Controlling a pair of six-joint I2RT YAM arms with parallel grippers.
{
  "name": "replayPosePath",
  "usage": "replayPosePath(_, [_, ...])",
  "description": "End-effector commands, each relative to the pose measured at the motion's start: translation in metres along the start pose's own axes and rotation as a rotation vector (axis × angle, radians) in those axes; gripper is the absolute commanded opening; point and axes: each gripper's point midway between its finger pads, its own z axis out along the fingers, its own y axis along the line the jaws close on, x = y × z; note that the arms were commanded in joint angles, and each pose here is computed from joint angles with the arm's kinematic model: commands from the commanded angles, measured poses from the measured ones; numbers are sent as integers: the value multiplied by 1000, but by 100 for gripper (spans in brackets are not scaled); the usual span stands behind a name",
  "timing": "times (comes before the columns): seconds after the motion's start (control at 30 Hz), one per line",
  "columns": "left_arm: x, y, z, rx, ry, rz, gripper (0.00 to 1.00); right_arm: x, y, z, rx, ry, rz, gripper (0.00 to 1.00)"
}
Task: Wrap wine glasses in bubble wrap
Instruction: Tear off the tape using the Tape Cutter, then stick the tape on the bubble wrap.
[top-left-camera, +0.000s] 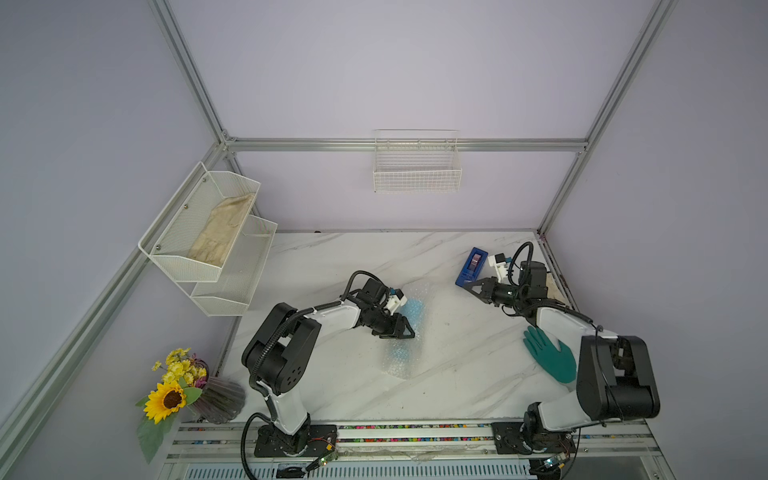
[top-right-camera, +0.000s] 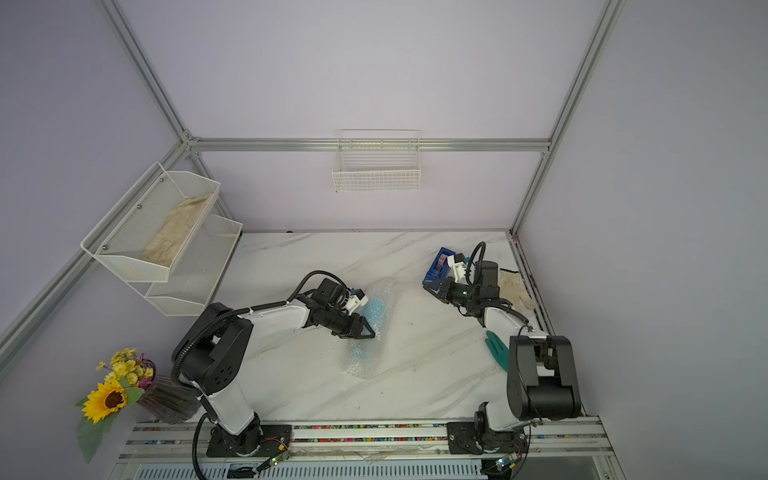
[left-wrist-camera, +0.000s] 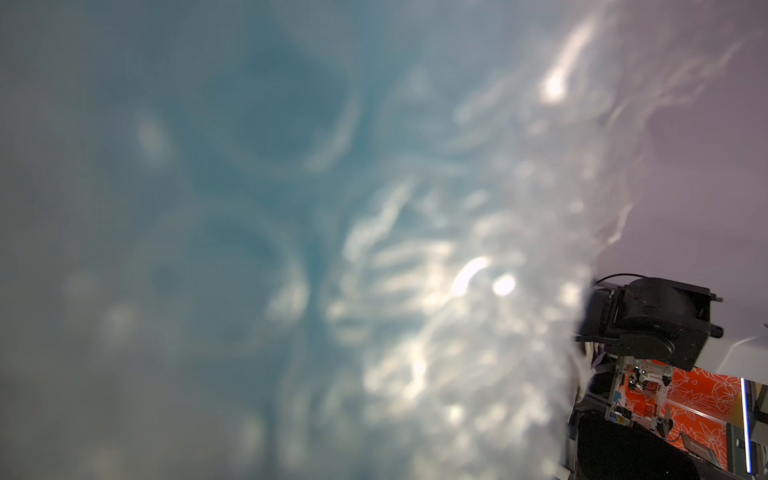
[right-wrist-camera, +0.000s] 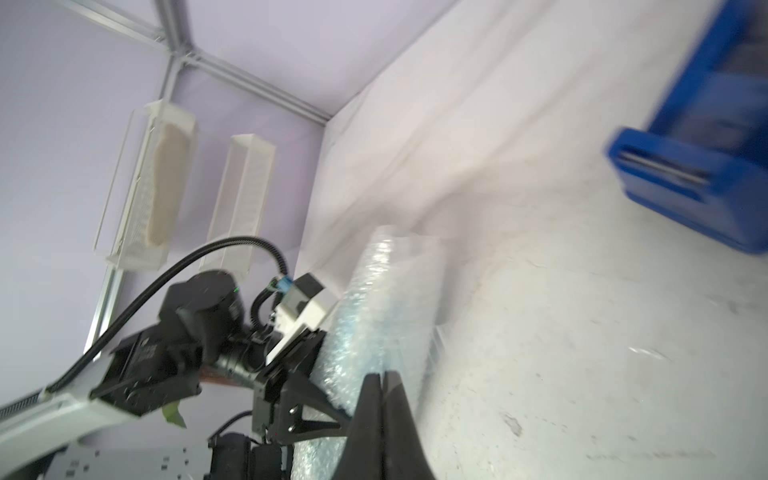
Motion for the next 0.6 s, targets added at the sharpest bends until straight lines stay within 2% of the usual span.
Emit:
replayPosePath(0.0, [-21,-19,-8,45,-33,72,52,38,40,14,-123,122,-215,0])
replayPosePath(0.03, [-20,-18,-7,46,-29,73,52,44,55,15,-155,143,-277,0])
replayPosePath(0.27, [-15,-13,-13,56,-2,93,52,87,91,26,-352,262,-491,0])
replayPosePath(0.4, [-13,-7,-19,59,-6,93,52,124,92,47,-441,413,-515,0])
replayPosePath(0.57, [-16,-8,-19,71,-10,98,52,150,66,62,-419,554,-488,0])
